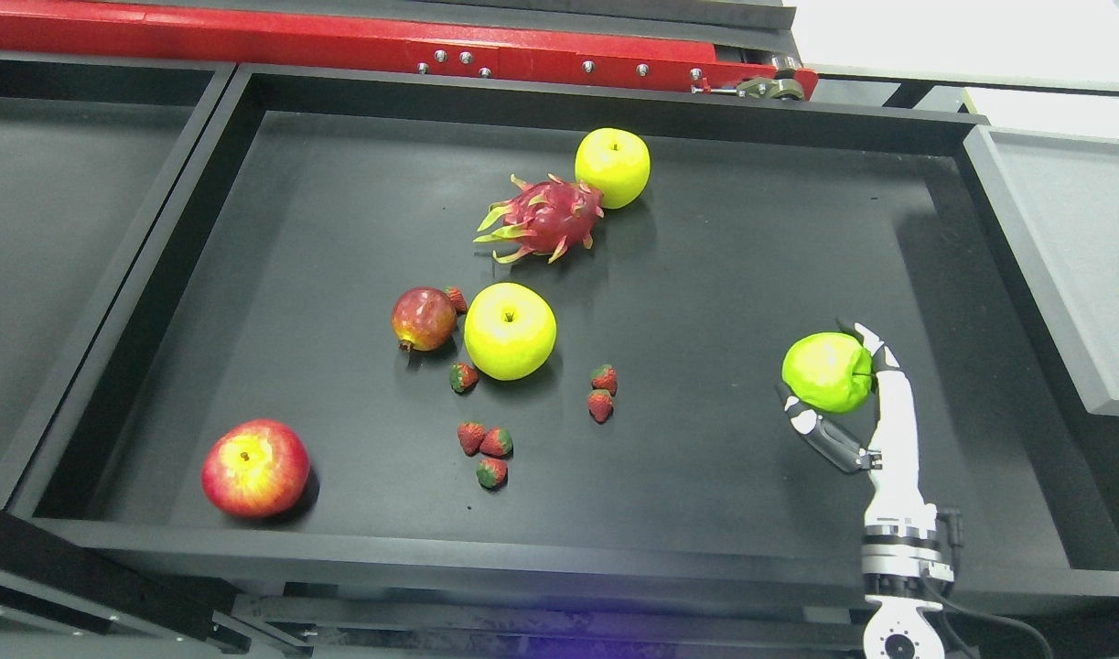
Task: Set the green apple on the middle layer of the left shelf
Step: 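Lower the apple onto the tray and open the right hand, then withdraw the open right hand away from the apple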
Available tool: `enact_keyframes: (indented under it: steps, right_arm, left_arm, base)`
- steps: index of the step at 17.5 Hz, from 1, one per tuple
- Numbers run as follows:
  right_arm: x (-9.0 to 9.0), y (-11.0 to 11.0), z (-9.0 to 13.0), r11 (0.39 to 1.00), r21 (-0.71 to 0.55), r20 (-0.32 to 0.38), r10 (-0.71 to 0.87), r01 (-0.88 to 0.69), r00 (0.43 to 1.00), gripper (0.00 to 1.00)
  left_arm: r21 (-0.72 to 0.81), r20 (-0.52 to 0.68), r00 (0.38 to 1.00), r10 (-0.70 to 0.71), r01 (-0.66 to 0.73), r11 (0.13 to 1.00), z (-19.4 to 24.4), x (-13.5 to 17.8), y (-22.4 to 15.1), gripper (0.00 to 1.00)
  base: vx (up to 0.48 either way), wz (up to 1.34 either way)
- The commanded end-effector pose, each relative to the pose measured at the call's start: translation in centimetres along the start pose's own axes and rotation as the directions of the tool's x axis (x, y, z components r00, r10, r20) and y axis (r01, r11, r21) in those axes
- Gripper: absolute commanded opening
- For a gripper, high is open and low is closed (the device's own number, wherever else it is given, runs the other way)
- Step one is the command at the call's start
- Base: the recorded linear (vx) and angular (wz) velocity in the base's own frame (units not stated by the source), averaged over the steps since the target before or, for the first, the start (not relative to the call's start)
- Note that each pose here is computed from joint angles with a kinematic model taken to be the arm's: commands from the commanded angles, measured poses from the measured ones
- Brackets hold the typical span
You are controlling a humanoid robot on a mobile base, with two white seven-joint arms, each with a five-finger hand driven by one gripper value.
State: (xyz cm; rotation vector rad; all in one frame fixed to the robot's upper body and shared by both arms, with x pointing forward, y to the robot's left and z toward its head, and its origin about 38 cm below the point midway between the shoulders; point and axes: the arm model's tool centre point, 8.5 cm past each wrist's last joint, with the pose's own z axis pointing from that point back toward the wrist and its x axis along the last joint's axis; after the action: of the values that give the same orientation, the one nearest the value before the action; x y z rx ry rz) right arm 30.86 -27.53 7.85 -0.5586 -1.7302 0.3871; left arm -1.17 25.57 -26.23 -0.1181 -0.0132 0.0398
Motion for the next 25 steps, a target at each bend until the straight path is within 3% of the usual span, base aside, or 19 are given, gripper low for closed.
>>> enact_keyframes:
  steps: [1, 2, 3, 8, 11, 16, 20, 25]
  right_arm:
    - [-1.2, -0.1, -0.3, 0.999, 0.030, -0.109, 0.018, -0.015, 0.994, 0.59]
    - [-1.5, 0.0, -0.4, 0.999, 0.043, -0.146, -0.024, 0.030, 0.989, 0.93]
    - [-1.4, 0.2, -0.5, 0.995, 0.060, -0.145, -0.064, 0.073, 0.987, 0.99]
    - [-1.7, 0.7, -1.7, 0.988, 0.072, -0.153, -0.126, 0.138, 0.980, 1.00]
    - [-2.3, 3.3, -1.9, 0.952, 0.098, -0.192, -0.266, 0.288, 0.945, 1.00]
    - [-1.0, 7.1, -1.5, 0.864, 0.106, -0.238, -0.459, 0.492, 0.856, 1.00]
    - [-0.2, 8.9, 0.1, 0.852, 0.087, -0.254, -0.482, 0.516, 0.839, 1.00]
    - [0.9, 8.4, 0.8, 0.849, 0.097, -0.230, -0.489, 0.520, 0.841, 1.00]
  left_arm:
    - [0.018, 0.001, 1.000, -0.001, 0.001, 1.000, 0.2, 0.0, 1.1, 1.00]
    - [0.018, 0.001, 1.000, -0.001, 0.001, 1.000, 0.2, 0.0, 1.1, 1.00]
    - [0.018, 0.001, 1.000, -0.001, 0.001, 1.000, 0.2, 0.0, 1.1, 1.00]
    - [0.018, 0.001, 1.000, -0.001, 0.001, 1.000, 0.2, 0.0, 1.1, 1.00]
    - [0.018, 0.001, 1.000, -0.001, 0.001, 1.000, 0.2, 0.0, 1.1, 1.00]
    - [0.018, 0.001, 1.000, -0.001, 0.001, 1.000, 0.2, 0.0, 1.1, 1.00]
    - [0.018, 0.001, 1.000, -0.001, 0.001, 1.000, 0.2, 0.0, 1.1, 1.00]
    - [0.018, 0.001, 1.000, -0.001, 0.001, 1.000, 0.2, 0.0, 1.1, 1.00]
  base:
    - [0.000, 0.00]
    - [0.000, 0.00]
    - [0.000, 0.00]
    - [0.000, 0.00]
    - [0.000, 0.00]
    - [0.000, 0.00]
    - [0.000, 0.00]
    - [0.000, 0.00]
